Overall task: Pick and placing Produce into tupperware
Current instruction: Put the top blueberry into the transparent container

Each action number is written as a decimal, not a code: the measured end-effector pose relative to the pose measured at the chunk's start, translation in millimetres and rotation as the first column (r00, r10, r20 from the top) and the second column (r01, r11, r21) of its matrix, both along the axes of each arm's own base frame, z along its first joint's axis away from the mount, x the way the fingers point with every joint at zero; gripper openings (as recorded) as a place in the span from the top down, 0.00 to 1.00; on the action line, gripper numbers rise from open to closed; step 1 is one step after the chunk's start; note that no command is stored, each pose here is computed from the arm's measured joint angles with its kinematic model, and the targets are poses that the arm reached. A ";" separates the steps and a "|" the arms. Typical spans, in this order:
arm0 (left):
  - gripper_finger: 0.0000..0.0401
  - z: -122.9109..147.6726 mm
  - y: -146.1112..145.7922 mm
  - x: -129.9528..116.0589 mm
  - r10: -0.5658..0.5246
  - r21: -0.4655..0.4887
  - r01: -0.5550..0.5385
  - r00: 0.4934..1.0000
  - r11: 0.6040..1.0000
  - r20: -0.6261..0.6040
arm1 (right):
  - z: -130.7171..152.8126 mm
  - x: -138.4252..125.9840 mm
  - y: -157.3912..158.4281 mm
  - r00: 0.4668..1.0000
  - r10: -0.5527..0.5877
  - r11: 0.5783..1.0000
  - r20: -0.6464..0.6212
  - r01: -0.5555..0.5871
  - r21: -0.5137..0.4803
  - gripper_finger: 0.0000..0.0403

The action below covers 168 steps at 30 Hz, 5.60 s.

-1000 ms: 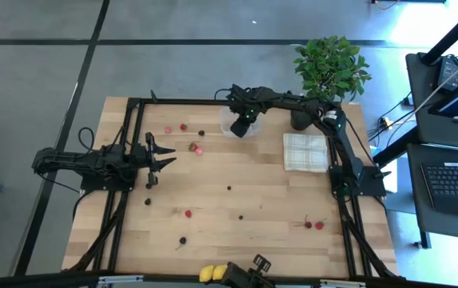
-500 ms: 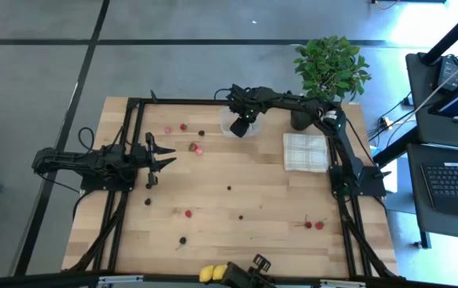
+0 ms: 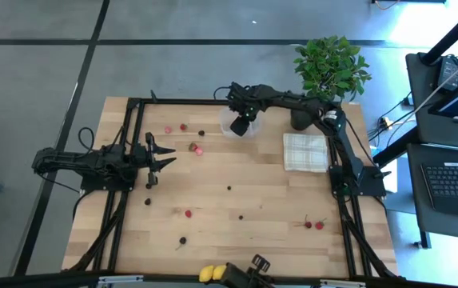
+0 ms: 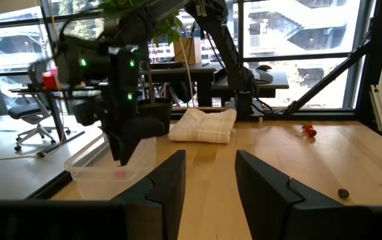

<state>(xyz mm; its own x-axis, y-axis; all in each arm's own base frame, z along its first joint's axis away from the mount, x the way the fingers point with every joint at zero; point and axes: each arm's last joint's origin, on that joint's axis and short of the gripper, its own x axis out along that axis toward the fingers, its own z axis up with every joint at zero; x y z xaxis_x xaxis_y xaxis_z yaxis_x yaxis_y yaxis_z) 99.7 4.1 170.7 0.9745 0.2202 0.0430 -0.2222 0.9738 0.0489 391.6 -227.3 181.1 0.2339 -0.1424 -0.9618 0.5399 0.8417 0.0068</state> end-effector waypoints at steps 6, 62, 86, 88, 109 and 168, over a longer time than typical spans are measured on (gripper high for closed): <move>0.69 0.0 0.0 0.0 0.000 0.000 0.000 1.000 1.000 0.000 | 40.8 6.0 -3.5 0.999 -0.023 1.000 0.040 0.024 -0.015 0.65; 0.69 -3.9 -0.2 0.1 -0.009 -0.005 0.009 0.999 1.000 -0.039 | 110.7 60.1 269.9 0.769 0.637 0.769 0.050 -0.630 -0.104 0.65; 0.69 -3.5 -0.2 0.1 -0.009 -0.005 0.008 0.999 1.000 -0.036 | 40.3 -47.9 259.2 0.562 0.653 0.758 0.509 -0.490 -0.431 0.65; 0.69 -3.5 -0.2 0.1 -0.009 -0.005 0.008 0.999 1.000 -0.036 | 24.6 -56.0 258.5 0.524 0.655 0.756 0.544 -0.468 -0.459 0.65; 0.69 -3.2 -0.2 0.1 -0.008 0.003 0.008 0.999 1.000 -0.034 | -47.2 -65.4 258.4 0.433 0.570 0.818 0.698 -0.379 -0.433 0.65; 0.69 -3.5 -0.2 0.1 -0.008 0.003 0.008 0.999 1.000 -0.037 | -110.8 -34.8 253.4 0.571 0.524 0.847 0.632 -0.426 -0.317 0.65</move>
